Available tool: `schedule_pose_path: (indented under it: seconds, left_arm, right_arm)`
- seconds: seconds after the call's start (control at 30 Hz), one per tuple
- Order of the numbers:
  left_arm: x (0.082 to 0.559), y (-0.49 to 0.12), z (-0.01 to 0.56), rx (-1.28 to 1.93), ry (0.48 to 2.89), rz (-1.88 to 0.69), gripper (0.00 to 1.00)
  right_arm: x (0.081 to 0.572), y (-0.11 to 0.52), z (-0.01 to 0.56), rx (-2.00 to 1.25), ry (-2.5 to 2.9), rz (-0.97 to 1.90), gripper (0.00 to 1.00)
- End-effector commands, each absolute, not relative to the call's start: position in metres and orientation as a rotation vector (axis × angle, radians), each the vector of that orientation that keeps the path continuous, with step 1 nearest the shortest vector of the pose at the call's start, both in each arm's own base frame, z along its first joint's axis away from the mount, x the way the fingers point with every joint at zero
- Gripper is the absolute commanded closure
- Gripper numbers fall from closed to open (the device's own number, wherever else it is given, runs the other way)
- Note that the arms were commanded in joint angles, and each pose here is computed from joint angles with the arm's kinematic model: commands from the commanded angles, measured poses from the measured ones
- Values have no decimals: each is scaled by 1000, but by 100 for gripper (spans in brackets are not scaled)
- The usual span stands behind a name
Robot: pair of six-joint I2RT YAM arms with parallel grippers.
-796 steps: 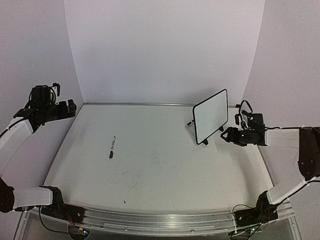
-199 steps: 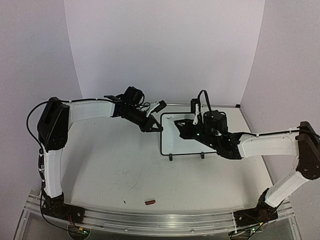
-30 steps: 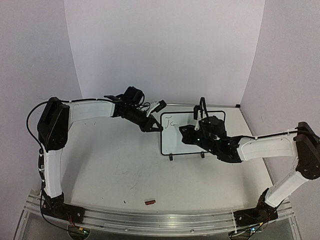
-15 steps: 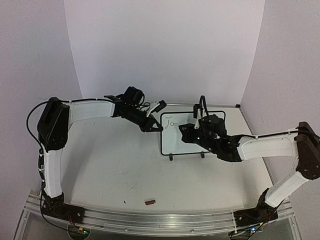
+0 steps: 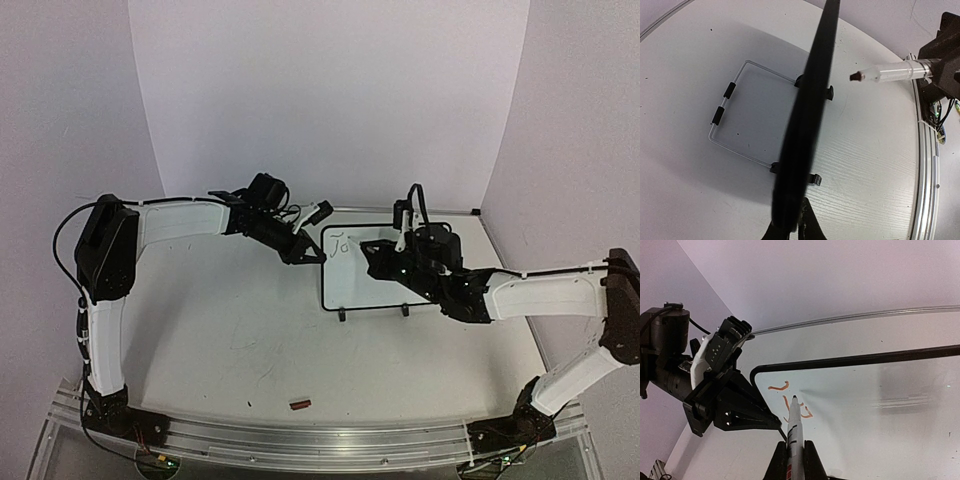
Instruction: Write a sentence on the whiteboard
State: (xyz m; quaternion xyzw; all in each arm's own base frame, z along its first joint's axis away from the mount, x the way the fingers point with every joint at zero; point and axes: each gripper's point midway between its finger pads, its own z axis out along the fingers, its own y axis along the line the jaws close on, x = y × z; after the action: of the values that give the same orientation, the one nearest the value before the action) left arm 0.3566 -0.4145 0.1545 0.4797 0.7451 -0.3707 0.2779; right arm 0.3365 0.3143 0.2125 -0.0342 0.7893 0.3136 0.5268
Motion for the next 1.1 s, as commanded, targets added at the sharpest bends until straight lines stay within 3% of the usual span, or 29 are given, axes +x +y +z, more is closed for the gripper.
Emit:
schedule_pose_path:
  seconds: [0.0,1.07]
  left_arm:
    - [364,-407,152,1276,2023,-904,100]
    - [364,-407,148,1281,2028,-907,100]
  right_arm:
    - [334,309,233,-71,1822,786,100]
    - [349,313,221,-38,1836,723,100]
